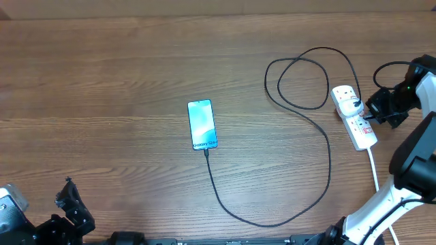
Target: Plug charger to phone and switch on socket
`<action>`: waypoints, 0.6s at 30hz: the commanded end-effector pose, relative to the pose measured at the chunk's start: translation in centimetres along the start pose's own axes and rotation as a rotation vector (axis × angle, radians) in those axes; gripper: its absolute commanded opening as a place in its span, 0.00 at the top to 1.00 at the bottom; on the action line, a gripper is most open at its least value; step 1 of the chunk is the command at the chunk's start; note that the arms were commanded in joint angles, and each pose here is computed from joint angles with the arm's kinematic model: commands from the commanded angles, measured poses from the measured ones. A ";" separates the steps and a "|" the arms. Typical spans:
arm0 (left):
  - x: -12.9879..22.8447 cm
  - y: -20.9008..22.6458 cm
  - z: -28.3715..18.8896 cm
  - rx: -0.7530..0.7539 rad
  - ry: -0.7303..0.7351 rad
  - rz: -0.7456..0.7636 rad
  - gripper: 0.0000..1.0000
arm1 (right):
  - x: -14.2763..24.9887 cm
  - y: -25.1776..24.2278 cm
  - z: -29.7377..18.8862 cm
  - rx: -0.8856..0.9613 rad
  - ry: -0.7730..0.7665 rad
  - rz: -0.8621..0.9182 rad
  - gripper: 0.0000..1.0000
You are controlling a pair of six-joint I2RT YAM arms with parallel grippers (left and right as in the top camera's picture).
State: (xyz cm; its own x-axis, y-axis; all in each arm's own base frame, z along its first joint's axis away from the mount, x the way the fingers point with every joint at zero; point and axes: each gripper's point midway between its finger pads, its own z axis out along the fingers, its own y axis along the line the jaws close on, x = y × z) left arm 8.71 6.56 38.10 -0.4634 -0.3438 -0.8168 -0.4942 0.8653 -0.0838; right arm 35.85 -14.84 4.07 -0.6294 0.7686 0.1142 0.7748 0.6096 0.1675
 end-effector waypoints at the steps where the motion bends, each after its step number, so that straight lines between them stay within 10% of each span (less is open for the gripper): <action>1: -0.1 0.3 0.1 -0.021 -0.006 -0.021 0.00 | -0.6 1.9 -0.5 -0.050 -0.028 -0.028 0.96; 18: -0.1 0.3 0.0 -0.021 -0.006 -0.021 0.00 | -1.5 2.8 -0.4 -0.088 -0.059 -0.025 0.96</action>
State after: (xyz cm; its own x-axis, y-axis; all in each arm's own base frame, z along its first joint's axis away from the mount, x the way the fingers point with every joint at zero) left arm 8.71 6.56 38.11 -0.4631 -0.3438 -0.8169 -0.4942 0.8653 -0.0840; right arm 37.50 -14.67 4.09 -0.6429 0.7629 0.0683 0.7573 0.6198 0.2056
